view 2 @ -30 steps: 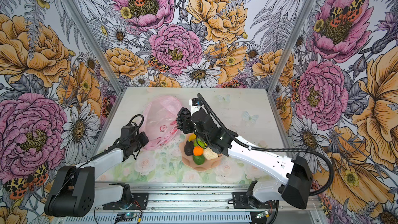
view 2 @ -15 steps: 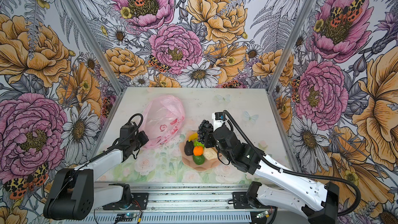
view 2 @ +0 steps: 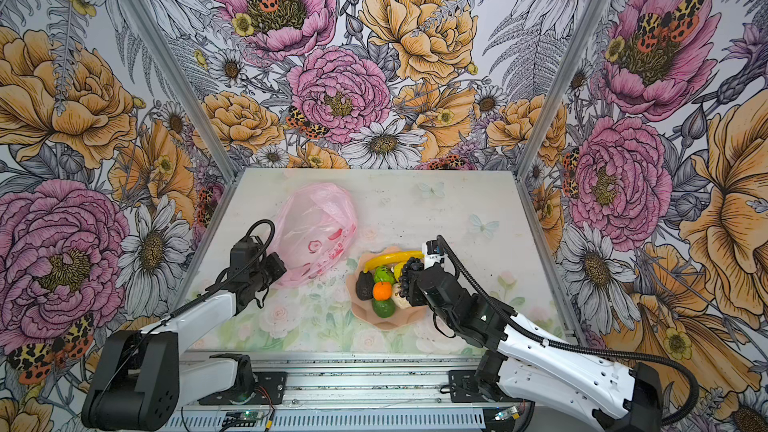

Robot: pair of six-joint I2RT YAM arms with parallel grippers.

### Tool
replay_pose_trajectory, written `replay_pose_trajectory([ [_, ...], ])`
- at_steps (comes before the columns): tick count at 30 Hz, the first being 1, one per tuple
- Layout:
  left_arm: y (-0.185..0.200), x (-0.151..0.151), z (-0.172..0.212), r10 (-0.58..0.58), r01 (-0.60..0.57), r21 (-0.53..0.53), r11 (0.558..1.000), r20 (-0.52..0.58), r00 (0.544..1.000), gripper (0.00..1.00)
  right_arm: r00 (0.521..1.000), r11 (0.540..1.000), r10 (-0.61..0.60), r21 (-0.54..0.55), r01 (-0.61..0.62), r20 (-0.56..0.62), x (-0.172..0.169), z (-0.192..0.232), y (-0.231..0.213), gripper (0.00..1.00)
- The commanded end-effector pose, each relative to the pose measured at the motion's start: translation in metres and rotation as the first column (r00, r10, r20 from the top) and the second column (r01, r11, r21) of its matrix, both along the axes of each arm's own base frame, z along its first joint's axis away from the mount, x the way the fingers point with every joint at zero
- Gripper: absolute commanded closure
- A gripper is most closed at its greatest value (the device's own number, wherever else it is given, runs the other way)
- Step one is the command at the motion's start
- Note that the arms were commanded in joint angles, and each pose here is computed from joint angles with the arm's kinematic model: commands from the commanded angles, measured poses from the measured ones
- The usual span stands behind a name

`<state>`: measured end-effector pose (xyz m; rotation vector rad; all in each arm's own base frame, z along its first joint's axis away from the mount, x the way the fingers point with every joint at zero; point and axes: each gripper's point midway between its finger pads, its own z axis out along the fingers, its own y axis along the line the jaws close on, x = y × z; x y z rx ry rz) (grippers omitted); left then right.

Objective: Take the fake fruits out of the plastic bag
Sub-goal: 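Carry the grapes with the right gripper out of the bag over the bowl, then lower the grapes onto the fruits in the bowl and open the right gripper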

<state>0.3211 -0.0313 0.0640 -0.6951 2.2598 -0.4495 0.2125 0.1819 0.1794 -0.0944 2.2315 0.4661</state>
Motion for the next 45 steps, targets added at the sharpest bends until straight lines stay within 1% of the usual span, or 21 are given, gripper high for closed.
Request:
replay_pose_trajectory([
  [1,0.004,0.002,0.005,0.006,-0.007,0.033,0.999,0.034,0.999,1.0,0.998,0.999,-0.053,0.015,0.053,0.019,0.004,0.001,-0.008,0.73],
  [9,0.003,0.002,0.005,0.002,-0.003,0.043,0.999,0.034,0.999,1.0,0.998,0.998,-0.056,-0.012,0.056,-0.03,-0.001,-0.022,-0.01,0.73],
  [21,0.002,0.003,0.006,-0.002,0.001,0.047,0.999,0.034,0.999,1.0,0.991,0.998,-0.066,0.013,0.068,-0.12,-0.015,-0.048,0.0,0.73],
  [30,0.002,0.003,0.005,-0.004,0.002,0.046,0.999,0.031,1.0,1.0,0.986,0.997,-0.068,0.037,0.074,-0.151,-0.021,-0.051,0.009,0.67],
  [35,0.002,0.003,0.005,-0.005,0.004,0.047,0.999,0.03,1.0,1.0,0.98,0.995,-0.065,0.06,0.078,-0.189,-0.026,-0.058,0.012,0.66],
  [41,0.002,0.003,0.005,-0.005,0.003,0.047,0.999,0.029,1.0,1.0,0.967,0.993,-0.055,0.085,0.079,-0.25,-0.035,-0.069,0.014,0.6],
  [45,0.002,0.003,0.005,-0.004,0.003,0.047,0.999,0.029,1.0,1.0,0.958,0.993,-0.041,0.097,0.072,-0.285,-0.039,-0.075,0.018,0.59],
])
